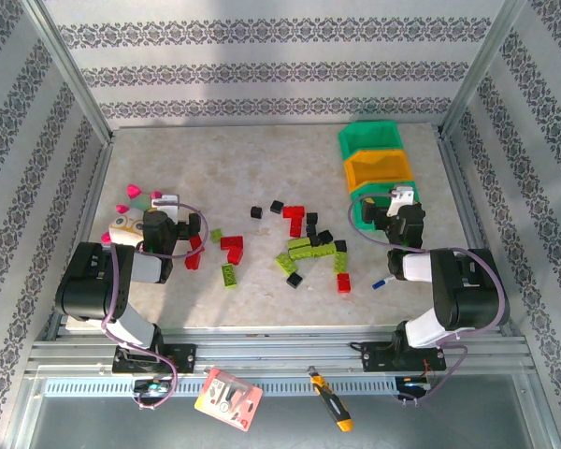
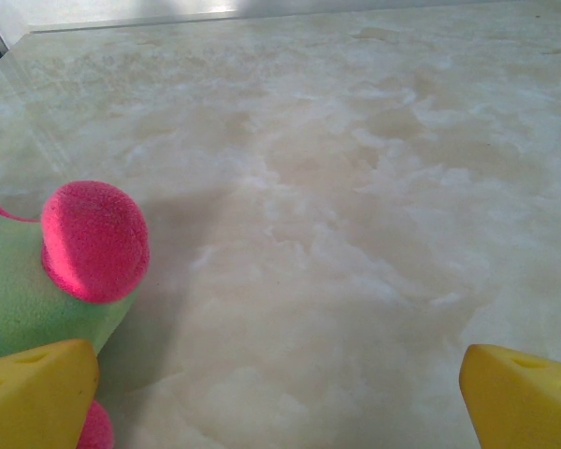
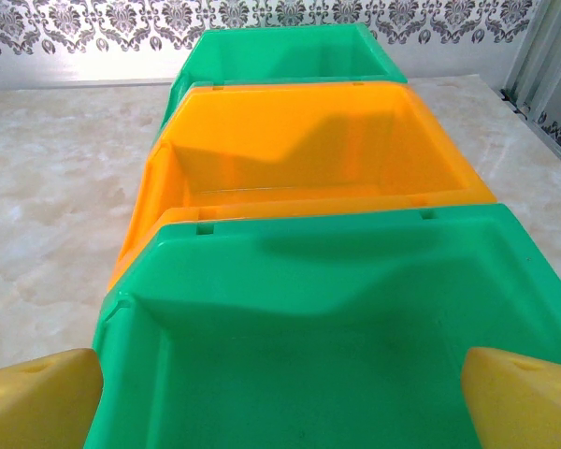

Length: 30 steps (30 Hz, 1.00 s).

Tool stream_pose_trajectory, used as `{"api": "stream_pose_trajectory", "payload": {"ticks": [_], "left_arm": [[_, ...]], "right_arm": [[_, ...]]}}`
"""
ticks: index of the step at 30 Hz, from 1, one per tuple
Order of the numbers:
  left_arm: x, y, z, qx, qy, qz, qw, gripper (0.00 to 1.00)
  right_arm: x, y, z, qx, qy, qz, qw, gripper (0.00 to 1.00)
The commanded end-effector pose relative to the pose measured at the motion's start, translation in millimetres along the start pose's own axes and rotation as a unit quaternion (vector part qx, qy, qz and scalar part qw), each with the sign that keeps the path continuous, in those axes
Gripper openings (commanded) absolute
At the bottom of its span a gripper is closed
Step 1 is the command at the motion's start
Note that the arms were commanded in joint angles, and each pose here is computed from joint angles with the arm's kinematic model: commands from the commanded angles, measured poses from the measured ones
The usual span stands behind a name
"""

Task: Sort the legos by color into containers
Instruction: Rotate the container at the top-center of the table.

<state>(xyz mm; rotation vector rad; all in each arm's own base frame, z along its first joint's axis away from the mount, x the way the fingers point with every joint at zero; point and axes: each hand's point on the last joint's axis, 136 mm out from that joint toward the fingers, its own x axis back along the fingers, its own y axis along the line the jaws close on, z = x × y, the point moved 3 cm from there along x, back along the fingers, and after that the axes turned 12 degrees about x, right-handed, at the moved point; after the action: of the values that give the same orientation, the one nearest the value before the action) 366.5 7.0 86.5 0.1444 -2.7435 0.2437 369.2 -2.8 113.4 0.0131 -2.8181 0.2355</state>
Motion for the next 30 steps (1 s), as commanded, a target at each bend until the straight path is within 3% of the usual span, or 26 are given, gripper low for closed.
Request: {"api": "stream_pose_trajectory", "payload": {"ticks": [1, 10, 19, 24, 30], "left_arm": [[-1.6, -0.6, -13.5, 0.011, -0.024, 0.007, 1.000, 0.99], [15.3, -11.3, -31.3, -0.005, -0.038, 0.026, 0.999, 0.99], [54.7, -73.4, -76.7, -0.088, -0.058, 0.125, 0.987, 0.99], [71.0, -148.6, -77.1, -0.134, -0.050, 0.239, 0.960, 0.99], [89.9, -231.7, -53.8, -0.171, -0.011, 0.365, 0.915, 0.99]], "right_arm": [[-0.1, 2.0, -2.5, 0.005, -0.008, 0.001, 1.000, 0.98], [7.7, -6.9, -11.9, -0.003, -0.008, 0.026, 1.000, 0.98], [38.1, -21.3, -35.2, -0.075, 0.046, 0.055, 0.995, 0.98], [52.7, -26.1, -46.8, -0.138, 0.104, 0.065, 0.983, 0.98], [59.8, -37.6, -44.0, -0.267, 0.195, 0.124, 0.935, 0.98]]}}
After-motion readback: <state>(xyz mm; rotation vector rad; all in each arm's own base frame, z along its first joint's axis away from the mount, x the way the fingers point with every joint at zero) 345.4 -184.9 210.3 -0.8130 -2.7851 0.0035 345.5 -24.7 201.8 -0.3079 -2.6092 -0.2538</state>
